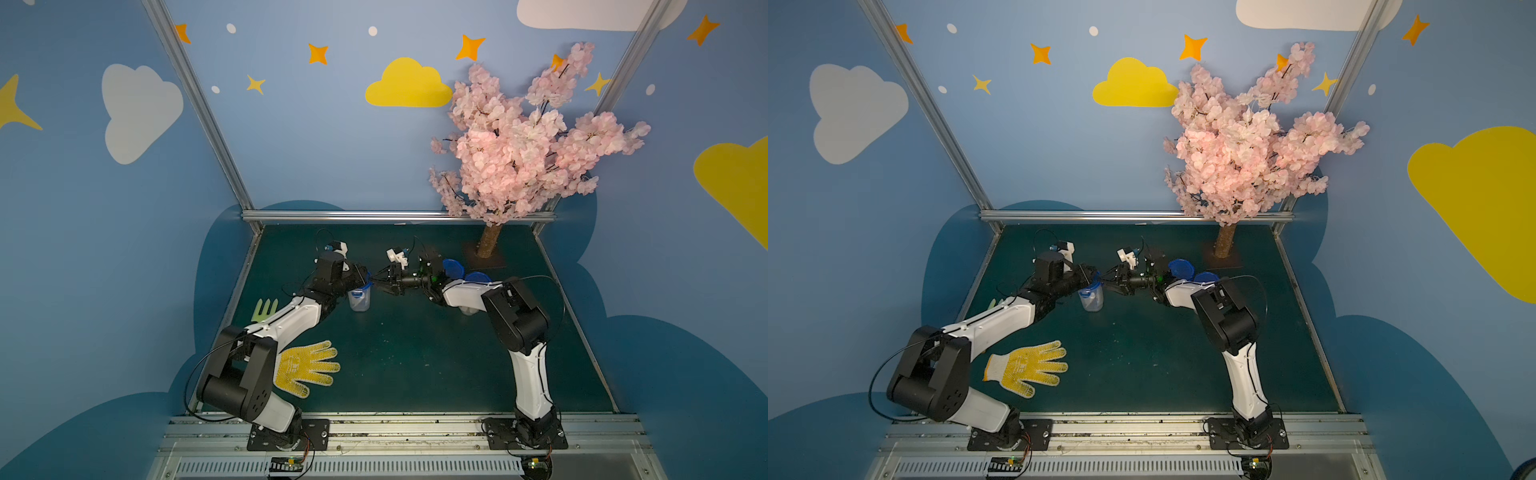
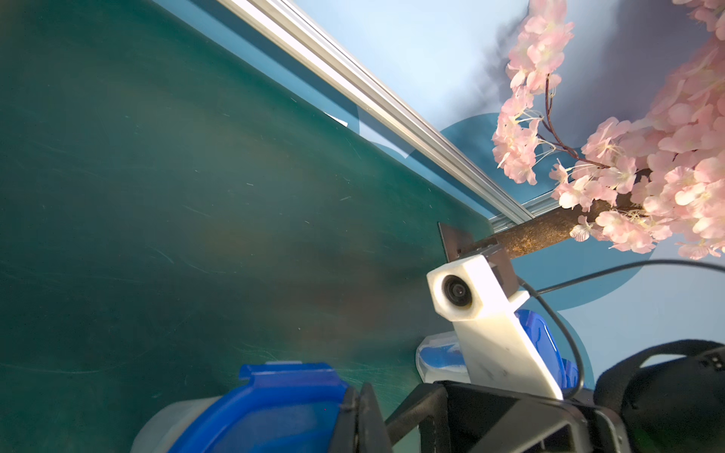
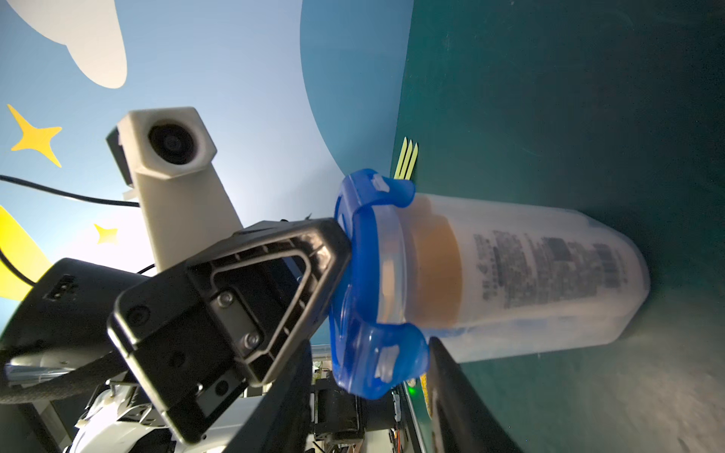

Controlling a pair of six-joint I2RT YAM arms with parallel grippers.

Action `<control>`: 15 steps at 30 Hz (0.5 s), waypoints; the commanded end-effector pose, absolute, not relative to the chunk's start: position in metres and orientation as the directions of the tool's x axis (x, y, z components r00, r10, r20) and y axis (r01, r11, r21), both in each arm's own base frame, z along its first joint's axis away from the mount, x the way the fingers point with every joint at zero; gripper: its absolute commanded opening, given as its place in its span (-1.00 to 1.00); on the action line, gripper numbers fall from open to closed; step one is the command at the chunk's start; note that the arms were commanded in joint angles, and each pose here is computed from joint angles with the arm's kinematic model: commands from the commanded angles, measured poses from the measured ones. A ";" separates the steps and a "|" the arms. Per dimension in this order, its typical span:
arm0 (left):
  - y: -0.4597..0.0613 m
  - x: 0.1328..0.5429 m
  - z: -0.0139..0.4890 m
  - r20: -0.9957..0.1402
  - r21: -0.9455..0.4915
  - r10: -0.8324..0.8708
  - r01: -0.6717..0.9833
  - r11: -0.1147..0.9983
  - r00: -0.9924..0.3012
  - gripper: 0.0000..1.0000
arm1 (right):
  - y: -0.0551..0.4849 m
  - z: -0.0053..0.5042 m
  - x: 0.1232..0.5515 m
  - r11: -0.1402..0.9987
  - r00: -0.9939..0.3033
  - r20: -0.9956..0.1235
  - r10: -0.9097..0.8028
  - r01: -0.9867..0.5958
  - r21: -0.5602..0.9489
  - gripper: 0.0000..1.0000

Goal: Take out toiletry kits
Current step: Unfasten the latch on the container.

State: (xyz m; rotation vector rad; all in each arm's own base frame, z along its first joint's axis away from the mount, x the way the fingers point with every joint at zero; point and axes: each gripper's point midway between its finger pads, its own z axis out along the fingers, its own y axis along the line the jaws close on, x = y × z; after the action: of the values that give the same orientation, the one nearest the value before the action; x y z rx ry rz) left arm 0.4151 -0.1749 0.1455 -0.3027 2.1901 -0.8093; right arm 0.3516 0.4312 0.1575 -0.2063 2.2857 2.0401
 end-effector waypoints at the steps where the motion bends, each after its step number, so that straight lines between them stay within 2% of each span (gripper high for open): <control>1: -0.119 0.266 -0.030 -0.063 -0.263 -0.366 -0.338 0.904 -0.928 -0.95 | 0.431 0.225 0.347 -0.095 -0.949 -0.312 -0.050 -0.307 0.947 -0.10; 15: -0.112 0.249 -0.046 -0.029 -0.234 -0.385 -0.368 0.900 -0.922 -0.95 | 0.426 0.256 0.341 -0.155 -0.933 -0.357 -0.034 -0.348 0.924 -0.21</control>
State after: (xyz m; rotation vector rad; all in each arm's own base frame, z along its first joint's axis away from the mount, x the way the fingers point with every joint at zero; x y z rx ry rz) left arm 0.4135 -0.1740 0.1440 -0.3256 2.1624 -0.8336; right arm 0.3518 0.4303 0.1563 -0.1171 2.2791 2.1391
